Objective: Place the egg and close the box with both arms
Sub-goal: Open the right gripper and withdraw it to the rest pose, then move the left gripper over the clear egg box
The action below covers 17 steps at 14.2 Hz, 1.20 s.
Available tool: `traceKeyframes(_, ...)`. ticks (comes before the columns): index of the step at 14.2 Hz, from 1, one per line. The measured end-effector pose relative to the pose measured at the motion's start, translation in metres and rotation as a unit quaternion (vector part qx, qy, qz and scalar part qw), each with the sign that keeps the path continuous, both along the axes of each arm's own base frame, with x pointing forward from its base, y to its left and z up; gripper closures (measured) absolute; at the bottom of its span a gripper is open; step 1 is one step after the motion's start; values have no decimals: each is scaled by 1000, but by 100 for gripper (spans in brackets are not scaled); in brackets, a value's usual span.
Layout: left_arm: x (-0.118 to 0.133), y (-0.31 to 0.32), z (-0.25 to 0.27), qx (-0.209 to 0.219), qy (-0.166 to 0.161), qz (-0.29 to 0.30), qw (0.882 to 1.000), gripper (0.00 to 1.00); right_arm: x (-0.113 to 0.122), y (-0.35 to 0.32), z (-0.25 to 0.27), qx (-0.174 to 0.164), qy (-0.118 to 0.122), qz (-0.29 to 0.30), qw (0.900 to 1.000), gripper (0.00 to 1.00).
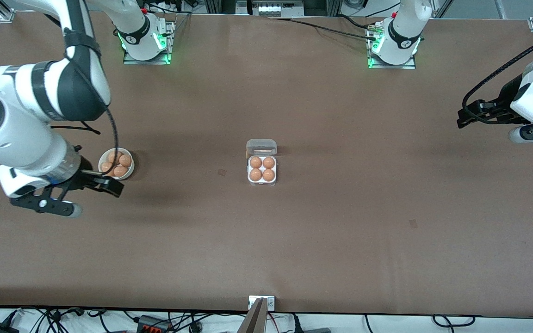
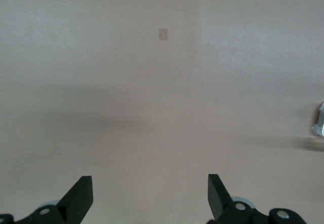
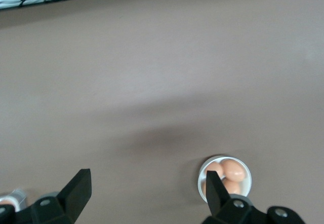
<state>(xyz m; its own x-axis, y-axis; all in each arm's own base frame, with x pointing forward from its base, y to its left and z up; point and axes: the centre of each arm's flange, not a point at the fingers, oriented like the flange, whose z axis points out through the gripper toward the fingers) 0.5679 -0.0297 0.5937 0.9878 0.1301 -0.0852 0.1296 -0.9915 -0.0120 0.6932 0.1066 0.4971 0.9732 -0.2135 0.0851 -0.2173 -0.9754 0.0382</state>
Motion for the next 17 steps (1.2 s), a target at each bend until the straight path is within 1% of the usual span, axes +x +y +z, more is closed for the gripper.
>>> traceKeyframes(2,0,0,0,0,0,0,1000,0,3,-43,10,11,-5,-17,1000,0)
traceKeyframes(4,0,0,0,0,0,0,1000,0,-1,-86,24,27,-12,-33,999,0)
traceKeyframes(6,0,0,0,0,0,0,1000,0,-13,-122,43,42,-15,-43,998,0)
traceKeyframes(8,0,0,0,0,0,0,1000,0,-28,-150,61,51,-11,-28,998,0)
traceKeyframes(9,0,0,0,0,0,0,1000,0,-36,-159,69,53,-7,-17,998,0)
traceKeyframes(10,0,0,0,0,0,0,1000,0,-43,-163,75,53,3,-9,999,0)
traceKeyframes(12,0,0,0,0,0,0,1000,0,-55,-163,81,37,30,8,999,0)
traceKeyframes(13,0,0,0,-3,0,0,1000,0,-59,-162,84,28,35,17,999,0)
traceKeyframes(14,0,-3,0,-15,1,1,1000,0,-63,-160,85,24,38,33,998,0)
traceKeyframes(16,0,-9,0,-39,3,2,999,0,-71,-161,83,21,45,54,997,0)
traceKeyframes(17,0,-11,-1,-42,3,1,999,0,-75,-161,81,21,46,58,997,0)
